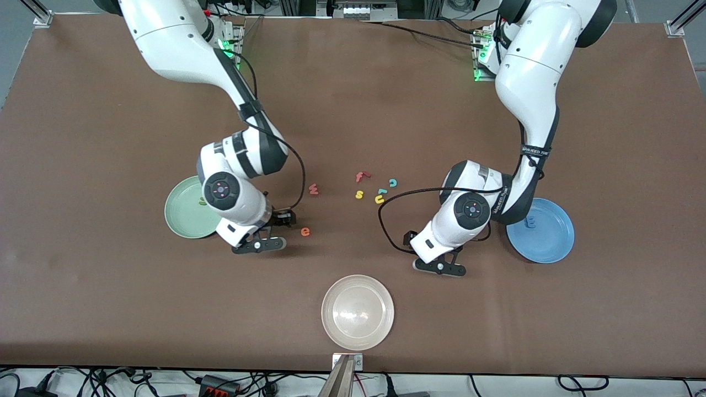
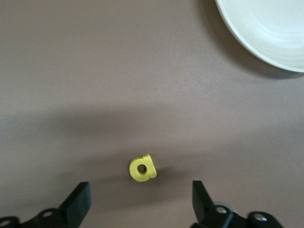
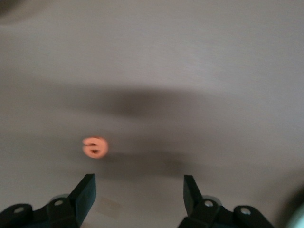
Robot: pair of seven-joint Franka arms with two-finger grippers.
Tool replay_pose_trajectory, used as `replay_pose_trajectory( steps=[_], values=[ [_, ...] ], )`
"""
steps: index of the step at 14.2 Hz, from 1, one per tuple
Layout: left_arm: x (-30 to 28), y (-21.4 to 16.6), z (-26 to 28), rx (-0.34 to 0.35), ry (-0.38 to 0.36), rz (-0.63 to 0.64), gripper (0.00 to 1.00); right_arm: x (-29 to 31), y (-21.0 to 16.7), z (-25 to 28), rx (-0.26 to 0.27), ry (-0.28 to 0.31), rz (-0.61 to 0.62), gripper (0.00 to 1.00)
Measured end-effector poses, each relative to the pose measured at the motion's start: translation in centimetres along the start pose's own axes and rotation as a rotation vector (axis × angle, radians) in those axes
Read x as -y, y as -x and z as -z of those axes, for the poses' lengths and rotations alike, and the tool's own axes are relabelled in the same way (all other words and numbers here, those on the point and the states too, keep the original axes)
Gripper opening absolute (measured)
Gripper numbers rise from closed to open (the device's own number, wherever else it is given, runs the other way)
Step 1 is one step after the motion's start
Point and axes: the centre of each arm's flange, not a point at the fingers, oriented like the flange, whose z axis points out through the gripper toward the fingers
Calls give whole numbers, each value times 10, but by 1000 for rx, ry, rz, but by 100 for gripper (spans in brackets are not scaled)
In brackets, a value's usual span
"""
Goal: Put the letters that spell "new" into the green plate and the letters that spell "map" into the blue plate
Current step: 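Grasp the yellow a with the left gripper while the right gripper grasps the orange e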
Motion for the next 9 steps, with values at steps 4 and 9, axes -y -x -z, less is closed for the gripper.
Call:
replay_pose_trajectory(
  steps=[4,9],
  values=[
    [-5,1,-24,-32,10,16,78,24,3,-23,-39,-7,-14,74],
    [-1,0,-30,-37,6,23,64,42,10,-58,-52,-5,-32,71]
  ],
)
